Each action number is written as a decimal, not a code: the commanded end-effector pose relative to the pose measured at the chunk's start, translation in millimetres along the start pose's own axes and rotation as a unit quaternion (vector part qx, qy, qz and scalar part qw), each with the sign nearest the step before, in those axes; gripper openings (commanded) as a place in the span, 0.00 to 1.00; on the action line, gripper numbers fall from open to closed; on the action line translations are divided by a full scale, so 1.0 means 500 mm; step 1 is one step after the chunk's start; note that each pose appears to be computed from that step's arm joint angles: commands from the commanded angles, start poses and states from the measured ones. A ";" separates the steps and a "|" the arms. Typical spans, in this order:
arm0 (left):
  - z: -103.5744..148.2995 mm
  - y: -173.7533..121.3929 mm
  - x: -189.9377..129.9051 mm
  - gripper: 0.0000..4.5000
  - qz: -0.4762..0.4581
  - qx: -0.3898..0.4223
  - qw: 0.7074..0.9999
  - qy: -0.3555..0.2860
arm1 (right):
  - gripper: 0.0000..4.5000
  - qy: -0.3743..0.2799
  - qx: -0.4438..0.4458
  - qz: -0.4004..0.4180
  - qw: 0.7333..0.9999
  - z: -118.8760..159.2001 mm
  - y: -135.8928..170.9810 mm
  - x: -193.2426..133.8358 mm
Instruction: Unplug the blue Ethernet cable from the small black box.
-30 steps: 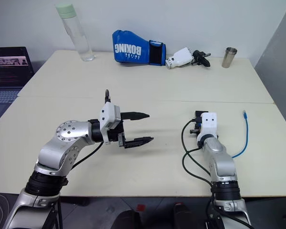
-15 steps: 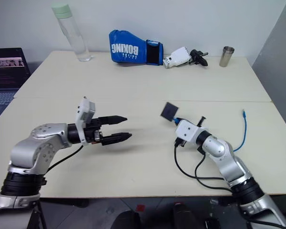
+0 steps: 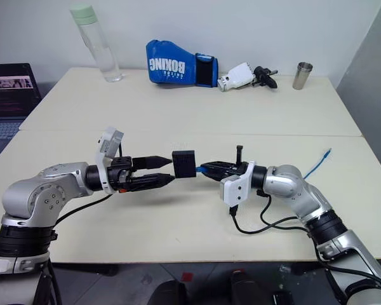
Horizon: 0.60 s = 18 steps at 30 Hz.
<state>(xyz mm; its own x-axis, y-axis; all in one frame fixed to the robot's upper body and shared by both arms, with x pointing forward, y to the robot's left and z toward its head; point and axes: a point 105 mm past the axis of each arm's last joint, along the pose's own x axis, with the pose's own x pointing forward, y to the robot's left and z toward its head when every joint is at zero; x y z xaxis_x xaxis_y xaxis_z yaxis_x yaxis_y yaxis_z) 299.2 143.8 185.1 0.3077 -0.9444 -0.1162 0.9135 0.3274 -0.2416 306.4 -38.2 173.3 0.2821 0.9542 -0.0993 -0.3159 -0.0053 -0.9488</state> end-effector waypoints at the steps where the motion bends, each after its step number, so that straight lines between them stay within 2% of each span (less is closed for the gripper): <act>1: 0.024 -0.017 0.008 1.00 -0.012 0.023 1.000 -0.008 | 0.05 -0.029 -0.023 -0.013 0.999 0.022 -0.028 0.006; 6: 0.024 -0.013 0.014 1.00 -0.014 0.007 1.000 -0.016 | 0.05 -0.042 -0.023 -0.016 0.999 0.033 -0.032 0.014; 18: 0.009 -0.016 0.011 0.48 -0.037 -0.017 0.999 -0.004 | 0.05 -0.059 -0.037 -0.031 0.997 0.045 -0.042 0.013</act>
<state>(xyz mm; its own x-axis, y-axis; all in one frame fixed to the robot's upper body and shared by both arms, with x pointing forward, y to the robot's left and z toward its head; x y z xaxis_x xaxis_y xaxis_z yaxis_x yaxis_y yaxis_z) 295.8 137.0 184.1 0.2569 -0.9616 -0.0970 0.9114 0.2744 -0.3067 297.2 -24.7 177.2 0.2092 0.9748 -0.0780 -0.2948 -0.0132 -0.9555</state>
